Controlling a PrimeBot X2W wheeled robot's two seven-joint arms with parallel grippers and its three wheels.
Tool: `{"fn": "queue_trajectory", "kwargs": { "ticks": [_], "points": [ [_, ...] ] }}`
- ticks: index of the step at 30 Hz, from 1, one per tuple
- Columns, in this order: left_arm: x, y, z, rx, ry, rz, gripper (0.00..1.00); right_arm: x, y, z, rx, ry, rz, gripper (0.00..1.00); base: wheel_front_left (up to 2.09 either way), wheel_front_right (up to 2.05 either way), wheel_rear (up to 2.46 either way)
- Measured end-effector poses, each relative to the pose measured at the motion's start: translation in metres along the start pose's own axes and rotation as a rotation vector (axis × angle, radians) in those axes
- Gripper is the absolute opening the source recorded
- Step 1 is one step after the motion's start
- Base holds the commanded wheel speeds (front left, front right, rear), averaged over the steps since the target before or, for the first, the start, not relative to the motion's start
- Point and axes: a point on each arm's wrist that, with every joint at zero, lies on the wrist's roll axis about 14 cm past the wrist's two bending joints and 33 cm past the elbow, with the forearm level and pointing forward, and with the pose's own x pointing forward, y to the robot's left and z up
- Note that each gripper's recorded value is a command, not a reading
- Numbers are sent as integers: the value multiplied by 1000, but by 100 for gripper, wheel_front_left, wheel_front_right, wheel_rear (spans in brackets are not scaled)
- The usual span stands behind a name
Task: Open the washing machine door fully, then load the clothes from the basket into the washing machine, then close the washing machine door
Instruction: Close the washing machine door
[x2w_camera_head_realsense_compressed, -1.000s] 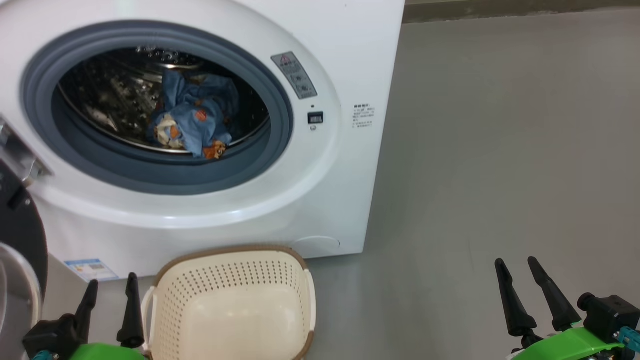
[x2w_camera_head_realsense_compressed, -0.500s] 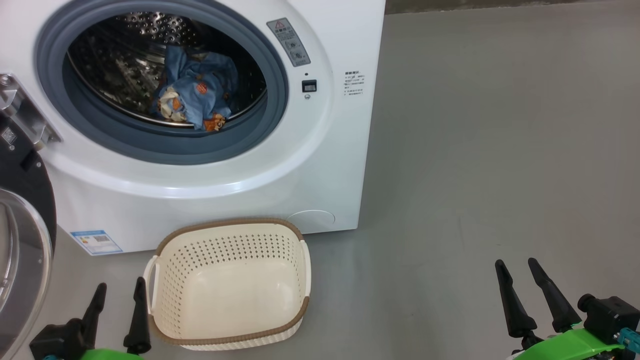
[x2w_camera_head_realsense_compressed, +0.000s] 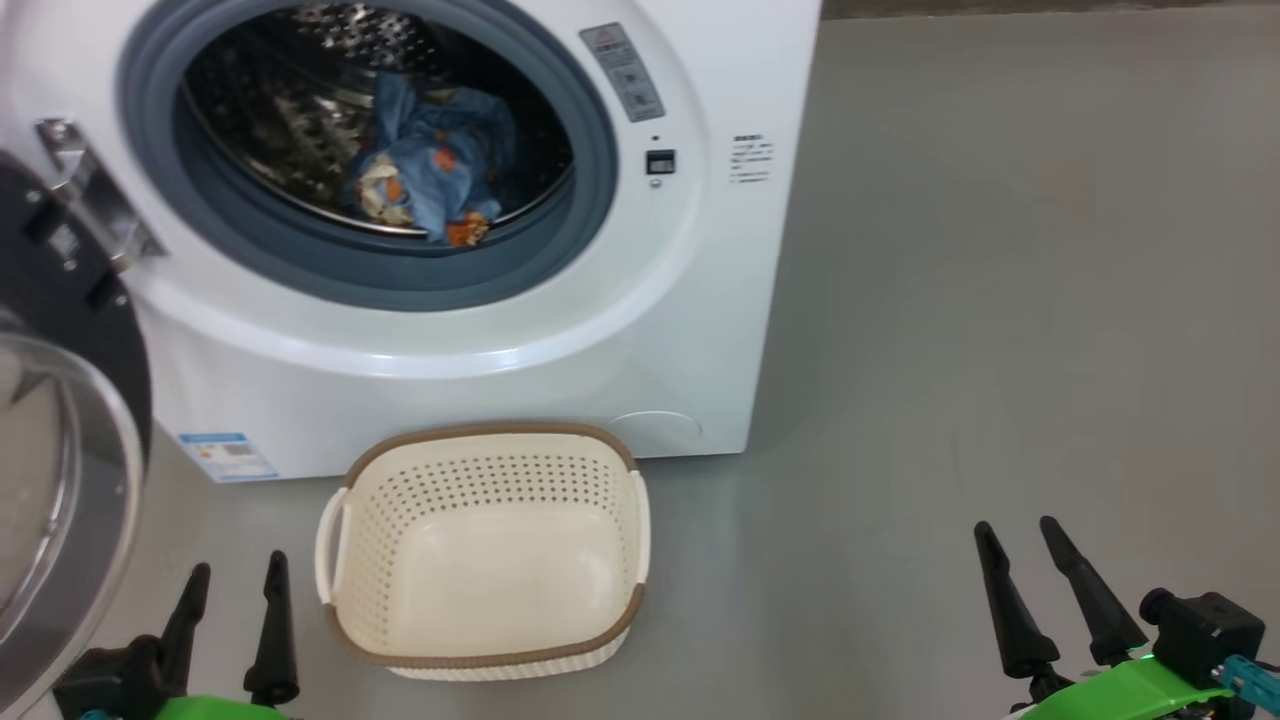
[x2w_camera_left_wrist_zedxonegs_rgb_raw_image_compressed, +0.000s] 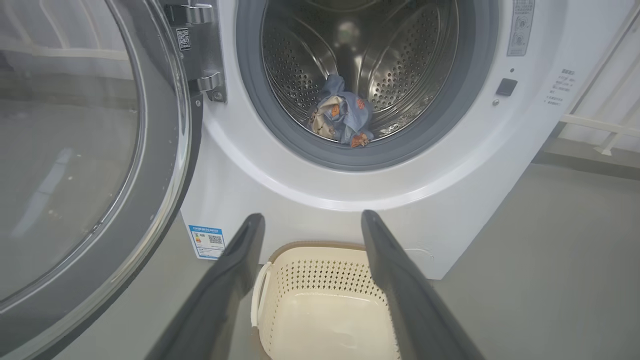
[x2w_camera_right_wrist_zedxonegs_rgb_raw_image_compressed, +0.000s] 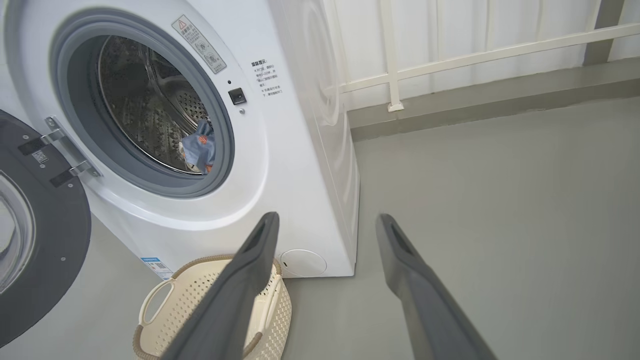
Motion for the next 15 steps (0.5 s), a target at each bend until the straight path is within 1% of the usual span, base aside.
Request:
{"fn": "queue_trajectory", "kwargs": {
  "ticks": [8,15],
  "points": [
    [-18,29,16,-13,-55,102,100,16,40,-16,8,46,125,100,0,0,0],
    [-49,62,25,-26,-93,229,100,43,87,-20,-4,57,278,100,0,0,0]
  ]
}}
